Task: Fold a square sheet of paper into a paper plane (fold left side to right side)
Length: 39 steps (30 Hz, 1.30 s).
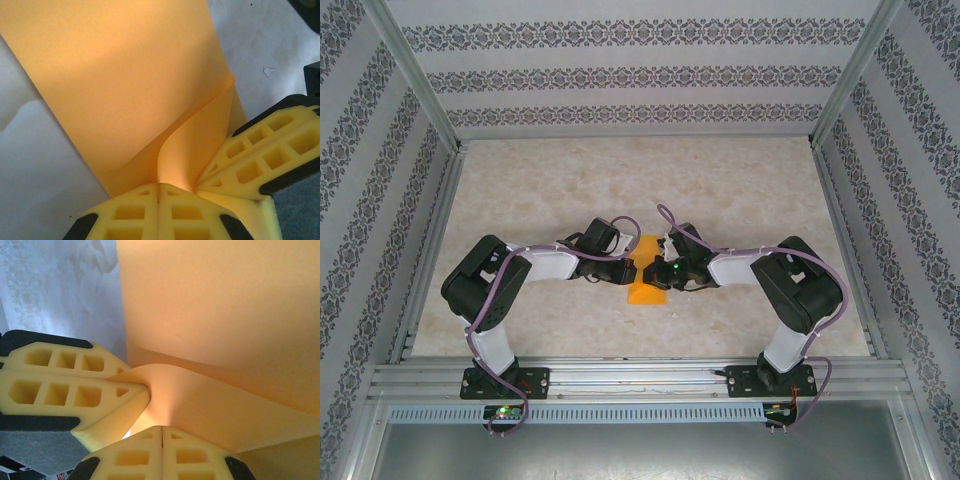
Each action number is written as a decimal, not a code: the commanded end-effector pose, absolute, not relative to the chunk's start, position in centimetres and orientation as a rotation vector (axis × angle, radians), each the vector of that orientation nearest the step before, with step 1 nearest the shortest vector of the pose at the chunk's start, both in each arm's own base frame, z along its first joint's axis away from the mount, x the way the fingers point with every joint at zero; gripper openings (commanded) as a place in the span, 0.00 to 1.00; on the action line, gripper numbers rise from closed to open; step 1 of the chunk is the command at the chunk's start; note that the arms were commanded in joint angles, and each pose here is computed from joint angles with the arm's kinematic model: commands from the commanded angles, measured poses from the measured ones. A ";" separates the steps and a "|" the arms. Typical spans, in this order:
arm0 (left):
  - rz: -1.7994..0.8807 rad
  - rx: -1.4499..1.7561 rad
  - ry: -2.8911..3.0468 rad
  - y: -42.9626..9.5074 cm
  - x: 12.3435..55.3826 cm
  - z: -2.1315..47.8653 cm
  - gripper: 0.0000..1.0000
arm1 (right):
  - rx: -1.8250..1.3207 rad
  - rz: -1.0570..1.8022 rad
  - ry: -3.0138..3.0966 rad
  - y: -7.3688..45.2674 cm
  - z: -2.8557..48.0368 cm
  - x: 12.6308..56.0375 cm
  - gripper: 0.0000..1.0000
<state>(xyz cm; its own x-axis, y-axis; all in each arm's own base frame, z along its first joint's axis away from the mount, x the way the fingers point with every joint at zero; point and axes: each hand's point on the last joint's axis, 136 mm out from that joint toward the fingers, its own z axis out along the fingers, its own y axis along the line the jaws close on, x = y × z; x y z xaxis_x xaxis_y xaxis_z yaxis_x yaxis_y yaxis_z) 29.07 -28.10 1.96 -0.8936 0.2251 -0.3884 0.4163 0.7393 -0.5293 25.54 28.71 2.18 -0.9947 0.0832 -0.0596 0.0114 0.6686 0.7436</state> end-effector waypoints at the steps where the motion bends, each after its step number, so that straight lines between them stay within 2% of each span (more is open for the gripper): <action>1: -0.820 0.497 2.712 -26.5 28.4 -0.1 0.00 | 0.084 1.178 2.844 28.2 0.8 24.7 0.00; 12: -0.832 0.485 2.691 -26.7 28.8 0.5 0.01 | 0.122 1.093 2.927 26.9 -1.0 23.5 0.00; 21: -0.831 0.473 2.558 -27.2 30.8 6.5 0.23 | 0.131 1.080 2.936 26.7 -1.1 23.3 0.00; 24: -0.807 0.460 2.516 -26.7 31.3 8.7 0.27 | 0.132 1.081 2.935 26.7 -1.1 23.3 0.00; 27: -0.794 0.447 2.501 -26.0 30.9 10.3 0.27 | 0.132 1.078 2.935 26.7 -1.1 23.3 0.00; 30: -0.834 0.423 2.530 -25.7 29.6 10.7 0.22 | 0.130 1.079 2.934 26.7 -1.1 23.3 0.00; 39: -1.161 0.333 2.627 -29.0 24.7 9.1 0.15 | 0.124 1.080 2.936 26.8 -1.1 23.2 0.00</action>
<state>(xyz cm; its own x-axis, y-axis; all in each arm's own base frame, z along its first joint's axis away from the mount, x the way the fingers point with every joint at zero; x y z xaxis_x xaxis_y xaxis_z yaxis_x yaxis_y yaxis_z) 26.36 -27.18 9.39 -0.9101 0.1148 -0.3981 0.3554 0.7104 -0.6075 25.18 28.22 1.51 -0.9954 0.0828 -0.0480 0.0230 0.6933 0.7203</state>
